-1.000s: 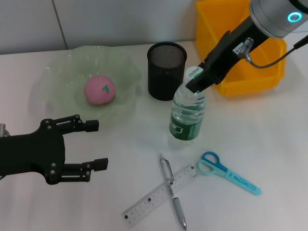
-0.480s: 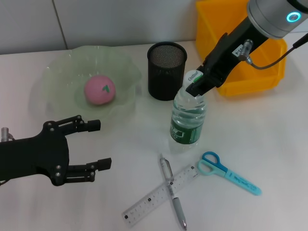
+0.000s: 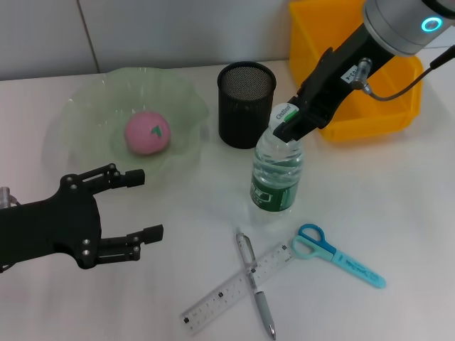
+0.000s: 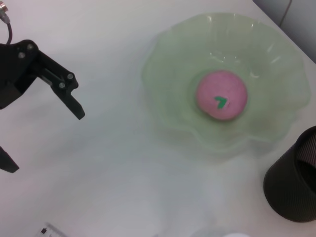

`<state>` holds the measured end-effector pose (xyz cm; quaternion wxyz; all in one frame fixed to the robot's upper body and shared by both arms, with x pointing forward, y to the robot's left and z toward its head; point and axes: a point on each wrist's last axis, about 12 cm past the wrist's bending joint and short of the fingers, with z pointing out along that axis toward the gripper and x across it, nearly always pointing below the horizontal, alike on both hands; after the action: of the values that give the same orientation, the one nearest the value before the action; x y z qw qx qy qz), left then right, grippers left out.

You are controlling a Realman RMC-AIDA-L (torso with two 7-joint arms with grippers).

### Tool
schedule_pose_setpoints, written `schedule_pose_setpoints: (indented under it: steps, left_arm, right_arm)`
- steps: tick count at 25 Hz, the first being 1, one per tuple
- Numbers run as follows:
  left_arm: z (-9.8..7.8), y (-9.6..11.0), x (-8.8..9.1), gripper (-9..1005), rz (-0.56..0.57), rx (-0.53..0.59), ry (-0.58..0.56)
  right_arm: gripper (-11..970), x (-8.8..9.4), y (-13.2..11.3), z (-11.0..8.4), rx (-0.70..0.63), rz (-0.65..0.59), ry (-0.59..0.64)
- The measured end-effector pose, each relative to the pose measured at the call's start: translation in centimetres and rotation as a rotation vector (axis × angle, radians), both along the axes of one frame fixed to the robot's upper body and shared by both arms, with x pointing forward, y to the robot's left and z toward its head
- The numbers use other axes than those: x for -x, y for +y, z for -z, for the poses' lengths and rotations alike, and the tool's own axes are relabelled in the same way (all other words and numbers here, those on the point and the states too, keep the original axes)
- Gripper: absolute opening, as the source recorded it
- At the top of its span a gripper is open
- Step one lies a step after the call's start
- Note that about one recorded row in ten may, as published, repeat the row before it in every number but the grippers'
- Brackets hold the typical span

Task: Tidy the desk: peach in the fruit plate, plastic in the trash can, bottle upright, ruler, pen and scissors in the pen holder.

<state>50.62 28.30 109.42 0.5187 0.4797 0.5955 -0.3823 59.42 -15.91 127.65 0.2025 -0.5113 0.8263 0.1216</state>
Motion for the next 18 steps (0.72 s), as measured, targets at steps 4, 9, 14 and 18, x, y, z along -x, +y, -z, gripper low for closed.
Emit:
schedule_pose_setpoints:
  steps: [4,9,14,18]
  left_arm:
    - [0.1,0.1,0.1,829,-0.006,0.001,0.001]
    - [0.0,0.3,0.1,829,-0.014,0.003,-0.001]
    - [0.1,0.5,0.2,829,-0.014,-0.001,0.002]
    - [0.2,0.9,0.5,829,-0.021,-0.003,0.007]
  right_arm:
    - [423,-0.2,0.4,-0.1,-0.003,-0.010,-0.010]
    - [423,-0.5,0.9,-0.2,-0.006,-0.022,-0.014]
    - [423,-0.6,1.3,-0.4,-0.007,-0.034,-0.016]
    - [423,-0.5,1.6,-0.4,-0.022,-0.046,-0.012]
